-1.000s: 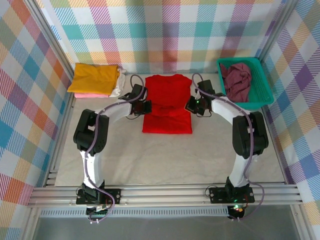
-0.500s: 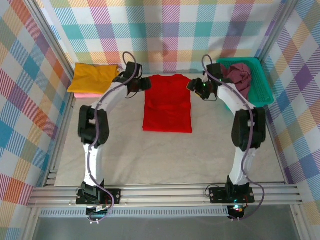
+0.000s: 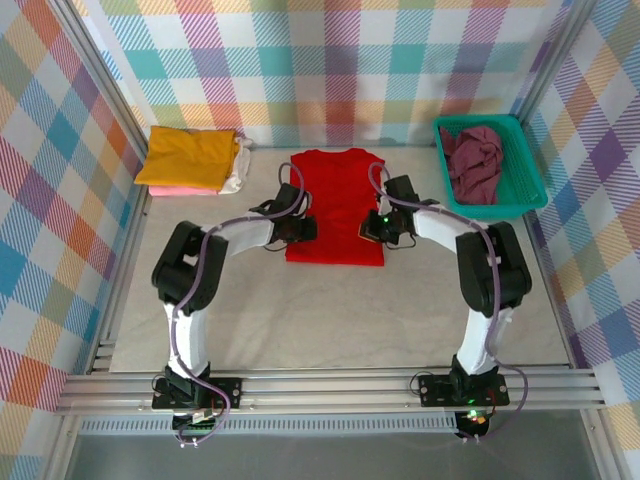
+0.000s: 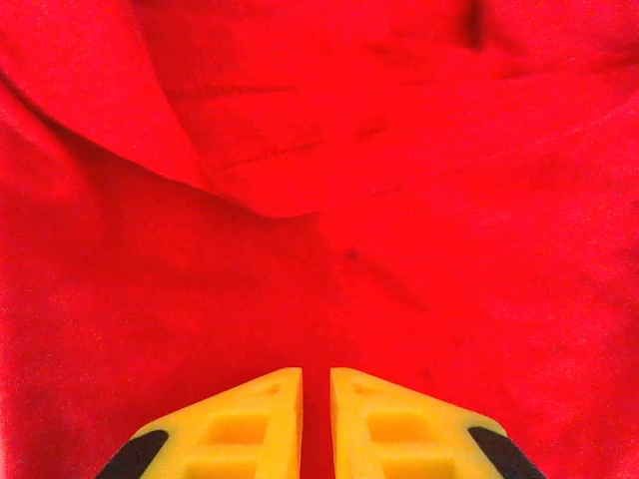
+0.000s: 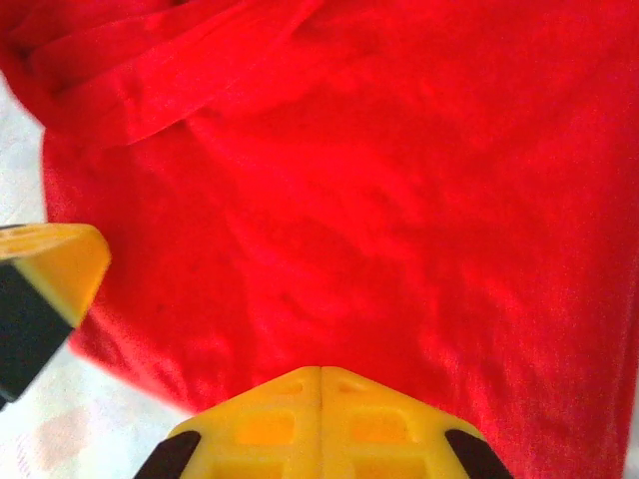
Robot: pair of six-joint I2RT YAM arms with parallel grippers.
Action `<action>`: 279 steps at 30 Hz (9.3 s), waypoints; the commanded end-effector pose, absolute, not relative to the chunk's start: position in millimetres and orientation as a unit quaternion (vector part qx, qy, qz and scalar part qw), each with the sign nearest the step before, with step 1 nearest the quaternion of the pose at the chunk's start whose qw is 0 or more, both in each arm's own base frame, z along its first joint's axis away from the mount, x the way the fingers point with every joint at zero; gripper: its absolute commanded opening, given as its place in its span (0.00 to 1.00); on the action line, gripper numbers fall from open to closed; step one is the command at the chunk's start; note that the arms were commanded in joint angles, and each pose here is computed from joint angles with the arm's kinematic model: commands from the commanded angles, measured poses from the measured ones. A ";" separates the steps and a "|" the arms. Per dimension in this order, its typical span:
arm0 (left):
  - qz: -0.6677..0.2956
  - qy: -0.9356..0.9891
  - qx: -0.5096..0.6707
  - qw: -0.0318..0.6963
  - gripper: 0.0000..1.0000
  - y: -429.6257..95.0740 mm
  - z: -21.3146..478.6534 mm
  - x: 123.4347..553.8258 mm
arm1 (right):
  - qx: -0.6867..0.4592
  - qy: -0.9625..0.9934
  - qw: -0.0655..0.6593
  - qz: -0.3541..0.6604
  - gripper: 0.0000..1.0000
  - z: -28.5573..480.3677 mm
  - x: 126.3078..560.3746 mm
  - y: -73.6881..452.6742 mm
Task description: Fold and stack the t-shirts
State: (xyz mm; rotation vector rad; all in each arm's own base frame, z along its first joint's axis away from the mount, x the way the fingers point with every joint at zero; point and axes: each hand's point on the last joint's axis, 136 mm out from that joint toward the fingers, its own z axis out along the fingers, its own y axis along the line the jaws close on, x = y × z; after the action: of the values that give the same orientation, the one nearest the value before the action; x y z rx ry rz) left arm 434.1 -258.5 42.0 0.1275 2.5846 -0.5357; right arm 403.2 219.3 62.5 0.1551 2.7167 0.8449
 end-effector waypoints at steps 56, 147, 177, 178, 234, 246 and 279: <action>-0.281 0.925 -0.031 0.254 0.00 -237.5 27.8 393.2 | 0.113 0.915 0.093 0.375 0.00 41.8 362.0 221.7; -0.249 0.947 -0.120 0.162 0.06 -193.2 31.6 292.2 | 0.120 0.941 0.064 0.311 0.10 39.5 232.3 173.2; -0.253 0.945 -0.124 0.165 0.00 -186.7 44.3 276.0 | 0.137 0.930 0.045 0.338 0.38 35.0 253.9 197.3; -0.254 0.945 -0.124 0.165 0.00 -186.8 44.8 276.0 | 0.138 0.931 0.044 0.336 0.39 34.0 253.3 197.3; -0.217 0.955 -0.114 0.166 0.00 -160.3 39.4 241.7 | 0.131 0.948 0.073 0.281 0.00 30.3 224.3 183.8; -0.233 0.954 -0.099 0.159 0.00 -166.6 41.2 219.4 | 0.133 0.942 0.062 0.302 0.00 34.2 202.6 181.2; -0.255 0.914 -0.033 0.313 0.00 -180.1 170.7 306.2 | 0.086 0.915 0.247 0.308 0.00 177.6 316.8 186.6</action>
State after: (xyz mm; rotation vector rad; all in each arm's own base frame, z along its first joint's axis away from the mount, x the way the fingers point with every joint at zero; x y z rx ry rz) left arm 280.4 -184.6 154.3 -0.1154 2.4955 -0.6743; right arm 289.9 188.7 165.8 0.2946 2.5617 0.8671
